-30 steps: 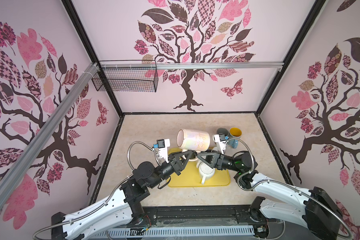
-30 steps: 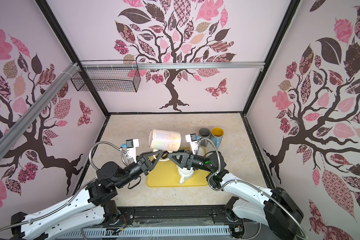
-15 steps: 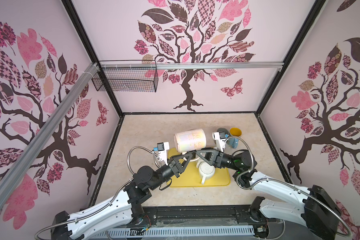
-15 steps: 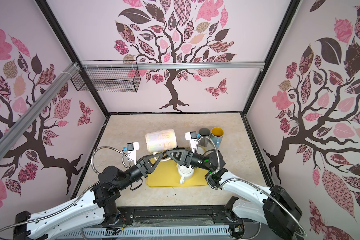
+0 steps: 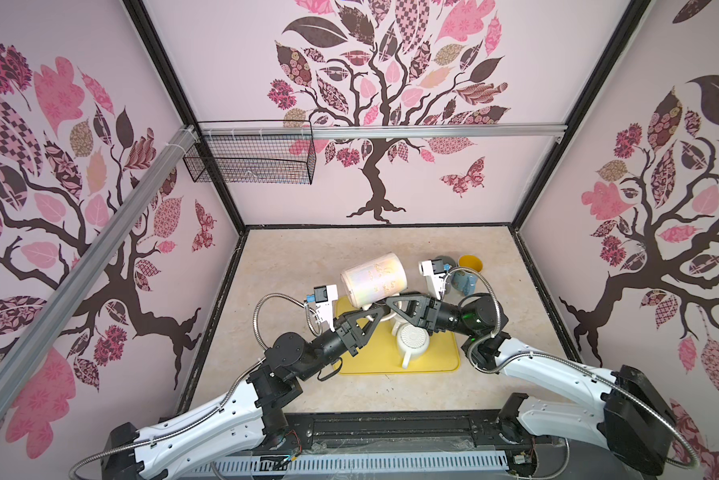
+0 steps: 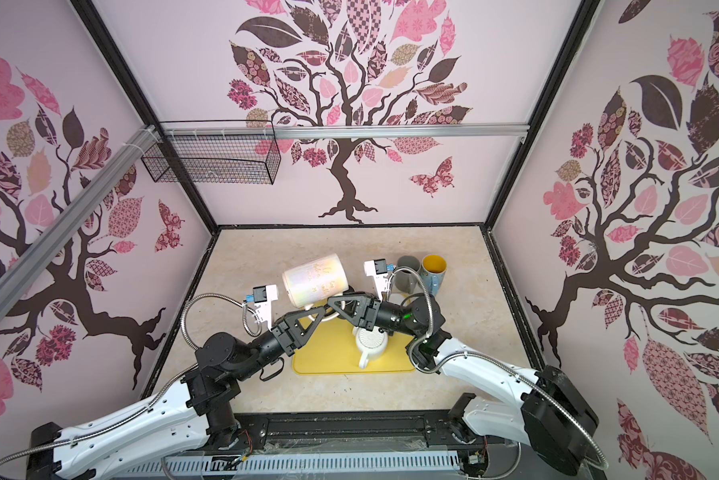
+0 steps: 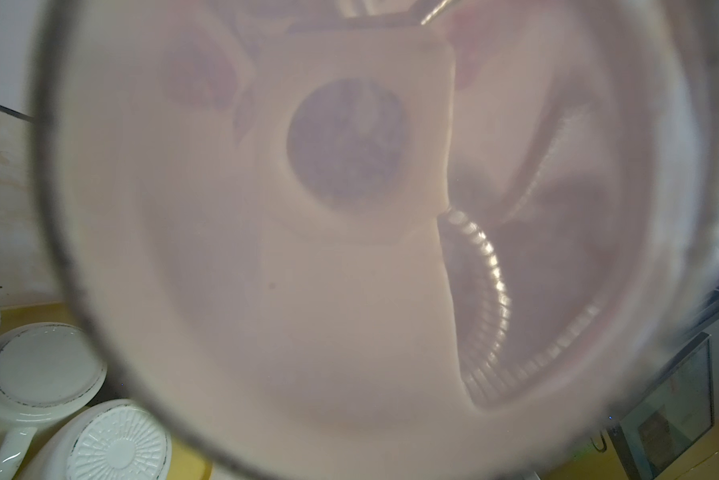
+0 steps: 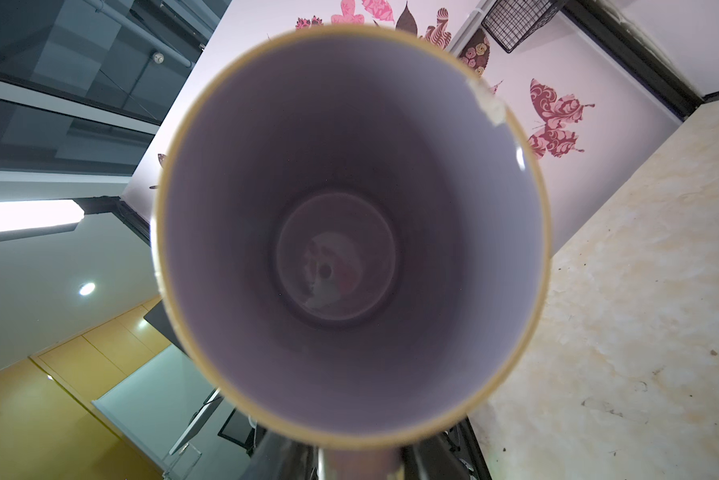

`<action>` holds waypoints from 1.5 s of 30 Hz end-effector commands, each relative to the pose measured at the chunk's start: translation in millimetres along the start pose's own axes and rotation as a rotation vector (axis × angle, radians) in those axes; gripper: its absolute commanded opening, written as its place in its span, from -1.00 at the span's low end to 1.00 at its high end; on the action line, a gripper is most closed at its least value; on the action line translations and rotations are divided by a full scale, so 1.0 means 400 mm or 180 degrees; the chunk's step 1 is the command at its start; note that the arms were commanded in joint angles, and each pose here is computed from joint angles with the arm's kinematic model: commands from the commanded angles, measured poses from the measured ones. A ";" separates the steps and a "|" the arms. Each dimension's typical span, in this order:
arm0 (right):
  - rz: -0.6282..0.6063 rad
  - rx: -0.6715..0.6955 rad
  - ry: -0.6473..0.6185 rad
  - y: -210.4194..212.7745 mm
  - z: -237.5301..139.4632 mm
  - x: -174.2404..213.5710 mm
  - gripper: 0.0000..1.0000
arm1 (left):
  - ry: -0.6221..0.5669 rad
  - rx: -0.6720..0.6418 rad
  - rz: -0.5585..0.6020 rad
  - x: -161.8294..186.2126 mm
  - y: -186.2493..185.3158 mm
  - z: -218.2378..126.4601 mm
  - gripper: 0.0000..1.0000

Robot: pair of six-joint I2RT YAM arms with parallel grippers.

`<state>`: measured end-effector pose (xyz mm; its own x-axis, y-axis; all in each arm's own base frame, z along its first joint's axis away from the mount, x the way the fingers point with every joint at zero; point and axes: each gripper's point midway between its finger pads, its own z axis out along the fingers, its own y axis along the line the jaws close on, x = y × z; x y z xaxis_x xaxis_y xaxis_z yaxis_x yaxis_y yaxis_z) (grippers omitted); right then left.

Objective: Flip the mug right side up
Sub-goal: 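Carry the pink mug upright with the right gripper while the left withdraws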

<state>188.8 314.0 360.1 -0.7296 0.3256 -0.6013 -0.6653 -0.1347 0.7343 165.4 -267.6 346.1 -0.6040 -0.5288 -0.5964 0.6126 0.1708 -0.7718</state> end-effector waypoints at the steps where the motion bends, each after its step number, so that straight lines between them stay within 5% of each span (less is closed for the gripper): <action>1: -0.0339 -0.0301 -0.0159 0.090 0.026 -0.065 -0.46 | 0.0161 0.0153 0.0144 0.014 -0.033 0.002 -1.00; 5: -0.0311 -0.0244 -0.0138 0.077 0.029 -0.061 -1.00 | 0.0174 0.0091 0.0211 0.015 -0.025 -0.004 -1.00; 10: -0.0359 -0.0095 -0.0149 0.058 0.025 -0.061 -1.00 | 0.0235 -0.0171 0.0387 0.015 0.003 -0.015 -1.00; 11: -0.0359 -0.0066 -0.0152 0.056 0.024 -0.061 -1.00 | 0.0247 -0.0247 0.0424 0.014 0.011 -0.018 -0.69; 13: -0.0383 0.0024 -0.0154 0.046 0.023 -0.062 -1.00 | 0.0315 -0.0577 0.0509 0.010 0.044 -0.027 0.83; 14: -0.0389 0.0071 -0.0133 0.042 0.023 -0.061 -1.00 | 0.0329 -0.0714 0.0579 0.003 0.055 -0.029 0.93; 19: -0.0545 0.0427 -0.0040 0.006 0.025 -0.064 -1.00 | 0.0512 -0.1745 0.1135 -0.029 0.160 -0.088 0.93; 25: -0.0739 0.0917 -0.0038 -0.049 0.007 -0.074 -1.00 | 0.0528 -0.2301 0.1542 -0.068 0.207 -0.163 0.93; 39: -0.1108 0.1630 -0.0006 -0.119 -0.019 -0.108 -1.00 | 0.0627 -0.2417 0.1856 -0.053 0.249 -0.170 0.92; 45: -0.1278 0.2055 -0.0053 -0.151 -0.040 -0.144 -1.00 | 0.0741 -0.2830 0.1971 -0.059 0.293 -0.178 0.92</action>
<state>258.5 298.0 266.7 -0.6279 0.1436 -0.7649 -0.5770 0.5737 0.5813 208.2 -182.9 250.7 -0.4602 -0.0222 -0.8875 0.3620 0.9081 -0.2104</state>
